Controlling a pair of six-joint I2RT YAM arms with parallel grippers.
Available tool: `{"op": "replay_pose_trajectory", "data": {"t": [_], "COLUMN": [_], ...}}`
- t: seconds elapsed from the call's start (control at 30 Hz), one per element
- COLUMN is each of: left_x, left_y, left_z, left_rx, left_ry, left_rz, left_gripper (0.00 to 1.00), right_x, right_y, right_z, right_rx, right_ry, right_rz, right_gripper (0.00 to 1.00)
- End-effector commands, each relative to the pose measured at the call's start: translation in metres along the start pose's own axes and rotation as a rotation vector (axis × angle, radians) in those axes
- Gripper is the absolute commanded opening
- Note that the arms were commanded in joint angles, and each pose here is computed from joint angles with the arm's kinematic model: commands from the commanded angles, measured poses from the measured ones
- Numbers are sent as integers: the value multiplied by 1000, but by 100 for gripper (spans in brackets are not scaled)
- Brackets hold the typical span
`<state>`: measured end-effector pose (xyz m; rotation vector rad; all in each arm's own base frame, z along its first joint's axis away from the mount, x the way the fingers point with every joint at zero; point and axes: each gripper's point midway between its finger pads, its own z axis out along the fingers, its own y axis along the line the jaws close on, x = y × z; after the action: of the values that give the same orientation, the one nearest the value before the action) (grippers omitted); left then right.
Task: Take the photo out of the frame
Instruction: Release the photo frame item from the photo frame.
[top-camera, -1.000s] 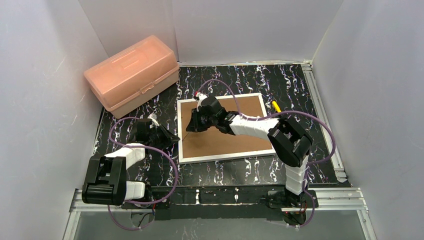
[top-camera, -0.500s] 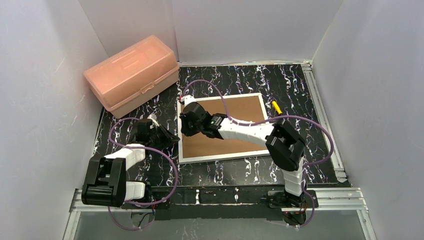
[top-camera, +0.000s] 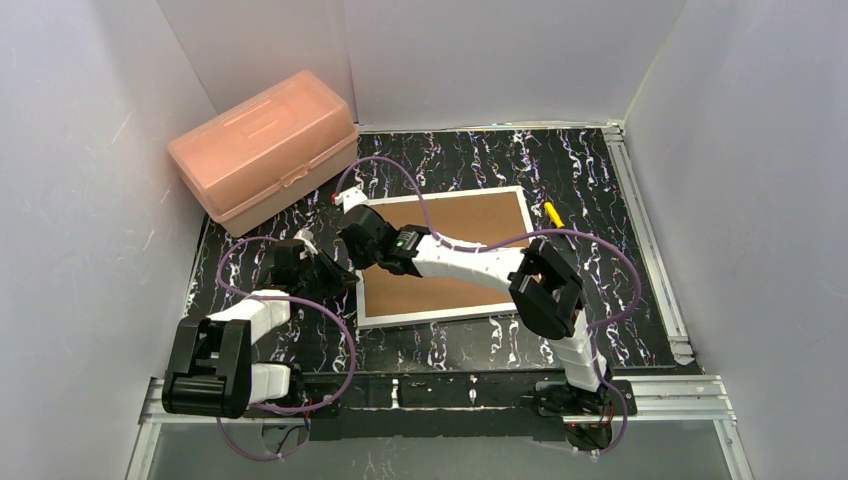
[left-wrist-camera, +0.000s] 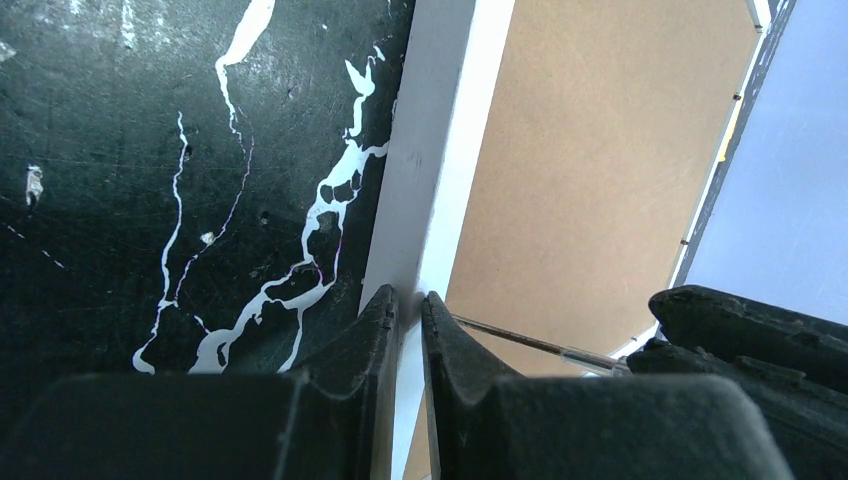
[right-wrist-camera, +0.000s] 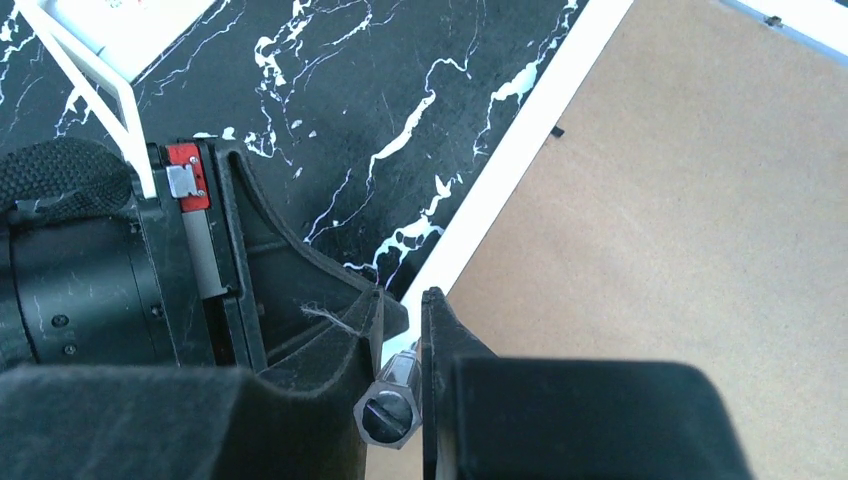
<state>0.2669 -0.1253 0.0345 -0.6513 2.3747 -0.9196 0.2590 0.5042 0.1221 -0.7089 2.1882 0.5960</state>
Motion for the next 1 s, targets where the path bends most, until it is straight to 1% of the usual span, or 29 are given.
{"op": "replay_pose_trajectory", "data": {"t": [0.0,0.1,0.17,0.23,0.37,0.4,0.43,0.47,0.57,0.7,0.83,0.97], "left_x": [54,54,54,54,53,53,53,53,55,58,52,43], "left_y": [-3,-3,-2,-1,-1,-1,-2,-2,1,4,4,-5], "left_z": [-8,-8,-8,-8,-8,-8,-8,-9,-11,-14,-20,-29], "left_rx": [35,35,32,29,24,25,26,27,17,3,-26,-31], "left_ry": [218,216,214,211,206,207,206,207,213,217,198,169], "left_rz": [-34,-32,-33,-32,-31,-31,-30,-28,-21,-13,25,62], "left_gripper": [0,0,0,0,0,0,0,0,0,0,2,7], "right_x": [-20,-21,-24,-29,-37,-31,-34,-26,-24,-11,-5,-10], "right_y": [138,136,127,111,71,56,44,27,-17,-69,-94,-100], "right_z": [-22,-22,-25,-29,-45,-42,-50,-51,-63,-72,-79,-81], "right_rx": [-402,-386,-344,-282,-220,-205,-213,-217,-266,-294,-322,-359], "right_ry": [-71,-75,-89,-112,-146,-130,-135,-118,-136,-145,-167,-214], "right_rz": [112,110,106,102,123,139,162,188,287,376,417,440], "right_gripper": [1,1,1,1,1,1,1,1,1,1,1,1]}}
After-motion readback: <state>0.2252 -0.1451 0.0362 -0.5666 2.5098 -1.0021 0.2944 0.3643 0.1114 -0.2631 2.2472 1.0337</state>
